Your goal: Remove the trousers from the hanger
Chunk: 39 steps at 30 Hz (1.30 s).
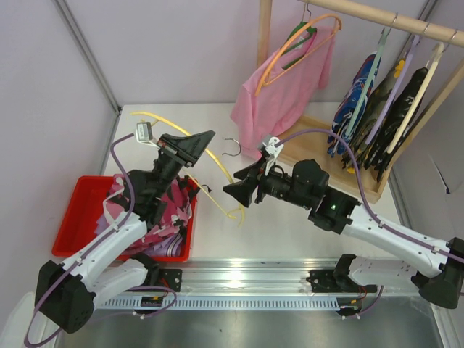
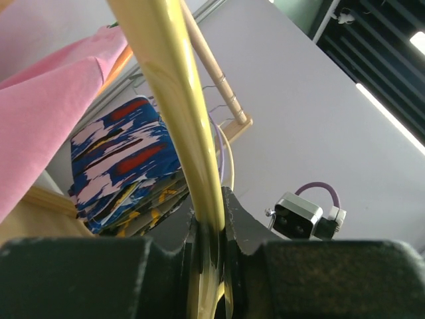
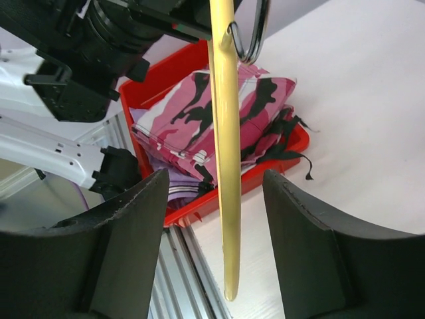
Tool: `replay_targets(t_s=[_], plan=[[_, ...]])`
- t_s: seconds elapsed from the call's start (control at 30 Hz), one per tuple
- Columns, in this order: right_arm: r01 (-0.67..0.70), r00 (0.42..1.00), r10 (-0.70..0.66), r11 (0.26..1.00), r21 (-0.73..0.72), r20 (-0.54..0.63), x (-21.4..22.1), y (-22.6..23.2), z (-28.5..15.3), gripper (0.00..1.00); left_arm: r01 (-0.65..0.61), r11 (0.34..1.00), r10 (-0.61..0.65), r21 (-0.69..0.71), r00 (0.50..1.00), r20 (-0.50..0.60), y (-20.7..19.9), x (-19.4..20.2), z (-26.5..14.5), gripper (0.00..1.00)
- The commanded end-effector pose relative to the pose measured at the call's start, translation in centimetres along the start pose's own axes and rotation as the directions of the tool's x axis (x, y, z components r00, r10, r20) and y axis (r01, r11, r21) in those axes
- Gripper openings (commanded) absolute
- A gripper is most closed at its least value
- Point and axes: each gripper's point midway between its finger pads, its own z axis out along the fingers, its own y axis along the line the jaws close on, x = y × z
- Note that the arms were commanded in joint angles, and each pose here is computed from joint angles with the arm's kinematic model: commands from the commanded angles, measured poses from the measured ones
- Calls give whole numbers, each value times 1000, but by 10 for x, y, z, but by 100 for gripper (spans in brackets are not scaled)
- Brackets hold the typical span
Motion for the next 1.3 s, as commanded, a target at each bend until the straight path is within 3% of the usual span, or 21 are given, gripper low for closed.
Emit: replay_targets(t_s=[0.0,0.5,0.73,0.8,0.83,0.87,0.9,1.0,1.03,1.13,1.23,1.27], plan=[[5,995,2,997,-71,99,-30,14,6,64,1,986,-8,164,999,41,-45,-16,2,0],[13,987,19,980,-200,161,-49,34,12,51,14,956,-16,293,1000,5,-72,-12,-7,1],[-3,985,35,983,-185,169,-50,29,19,42,38,950,-35,309,999,-15,-72,-8,-7,1],[-7,984,37,986,-168,172,-50,25,21,28,41,952,-38,303,999,-15,-70,-8,-6,1],[-10,984,35,990,-138,175,-52,20,21,13,43,954,-41,295,999,-14,-69,-8,-5,1],[-15,985,36,993,-119,170,-51,17,22,4,47,958,-45,284,999,-15,-65,-7,-6,1],[-21,985,37,995,-99,166,-51,13,24,0,42,958,-41,282,999,-10,-65,-8,-6,2],[-39,987,38,999,1,153,-51,-2,26,0,2,967,-4,253,1000,9,-58,-8,-7,12],[-51,989,41,997,65,140,-49,-13,25,0,-2,983,3,186,1000,-7,-44,-5,-4,35],[-63,993,47,987,149,106,-44,-26,16,0,-87,990,87,107,996,2,-40,-9,-6,80],[-102,993,78,947,303,90,-43,-48,0,0,-186,982,183,-40,981,-70,-20,-4,-15,99],[-114,992,85,923,367,94,-42,-60,-6,0,-207,977,202,-55,975,-95,-19,-2,-18,100]])
